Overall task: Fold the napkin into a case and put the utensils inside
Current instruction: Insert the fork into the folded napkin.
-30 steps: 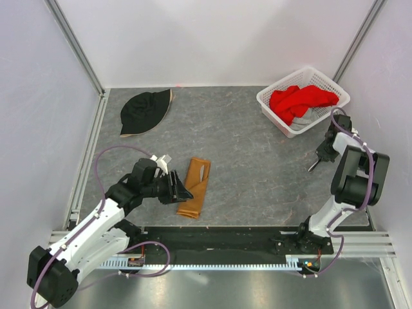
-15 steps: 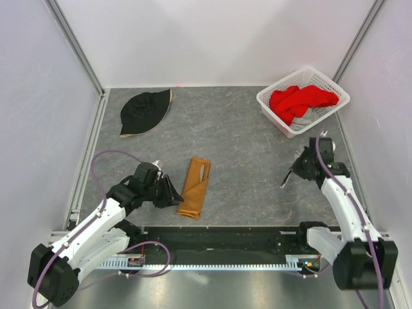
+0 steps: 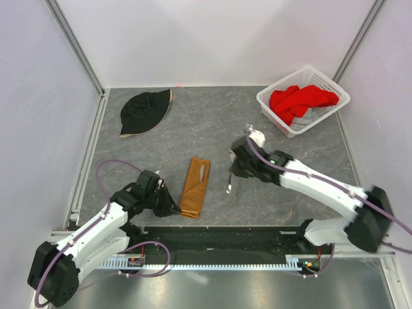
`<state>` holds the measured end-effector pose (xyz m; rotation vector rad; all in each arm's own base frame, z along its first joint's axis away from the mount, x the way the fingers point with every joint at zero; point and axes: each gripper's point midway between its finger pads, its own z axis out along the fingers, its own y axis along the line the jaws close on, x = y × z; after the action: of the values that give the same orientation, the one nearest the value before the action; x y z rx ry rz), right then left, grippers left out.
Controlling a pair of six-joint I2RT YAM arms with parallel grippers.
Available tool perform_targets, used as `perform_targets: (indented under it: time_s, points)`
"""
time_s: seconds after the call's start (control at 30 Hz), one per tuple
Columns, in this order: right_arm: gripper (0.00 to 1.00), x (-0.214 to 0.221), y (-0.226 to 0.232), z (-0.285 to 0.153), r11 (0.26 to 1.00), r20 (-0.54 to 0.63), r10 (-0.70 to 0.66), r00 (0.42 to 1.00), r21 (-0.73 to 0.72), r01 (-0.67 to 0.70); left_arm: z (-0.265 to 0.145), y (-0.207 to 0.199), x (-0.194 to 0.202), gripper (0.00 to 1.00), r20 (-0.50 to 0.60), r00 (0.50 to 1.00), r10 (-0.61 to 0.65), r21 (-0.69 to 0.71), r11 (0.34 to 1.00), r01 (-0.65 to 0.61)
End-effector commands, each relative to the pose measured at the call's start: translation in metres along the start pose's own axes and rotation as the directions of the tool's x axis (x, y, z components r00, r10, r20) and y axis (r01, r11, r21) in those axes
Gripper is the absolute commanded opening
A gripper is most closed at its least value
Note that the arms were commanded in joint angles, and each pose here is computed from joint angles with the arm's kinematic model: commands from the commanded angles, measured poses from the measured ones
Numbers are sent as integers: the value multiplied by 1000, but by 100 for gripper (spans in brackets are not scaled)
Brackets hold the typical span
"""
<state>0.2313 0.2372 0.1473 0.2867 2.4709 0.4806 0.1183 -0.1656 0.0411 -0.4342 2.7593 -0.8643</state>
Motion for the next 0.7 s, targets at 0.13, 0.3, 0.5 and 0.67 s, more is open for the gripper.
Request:
perform_targets:
  time_s: [0.13, 0.3, 0.5, 0.67]
  points:
    - [0, -30, 101, 98, 998, 88, -61, 994, -16, 63, 3, -13, 6, 10, -49, 998, -26, 73, 997, 30]
    - [0, -29, 126, 131, 997, 77, -65, 995, -27, 67, -2, -23, 3, 10, -32, 999, -3, 114, 993, 6]
    - [0, -21, 134, 150, 997, 55, -78, 995, -16, 79, 11, -5, 12, 6, -95, 995, -31, 36, 999, 34]
    - [0, -2, 130, 155, 994, 50, -107, 993, 25, 106, 16, -3, 13, 6, -104, 994, -36, 30, 999, 40]
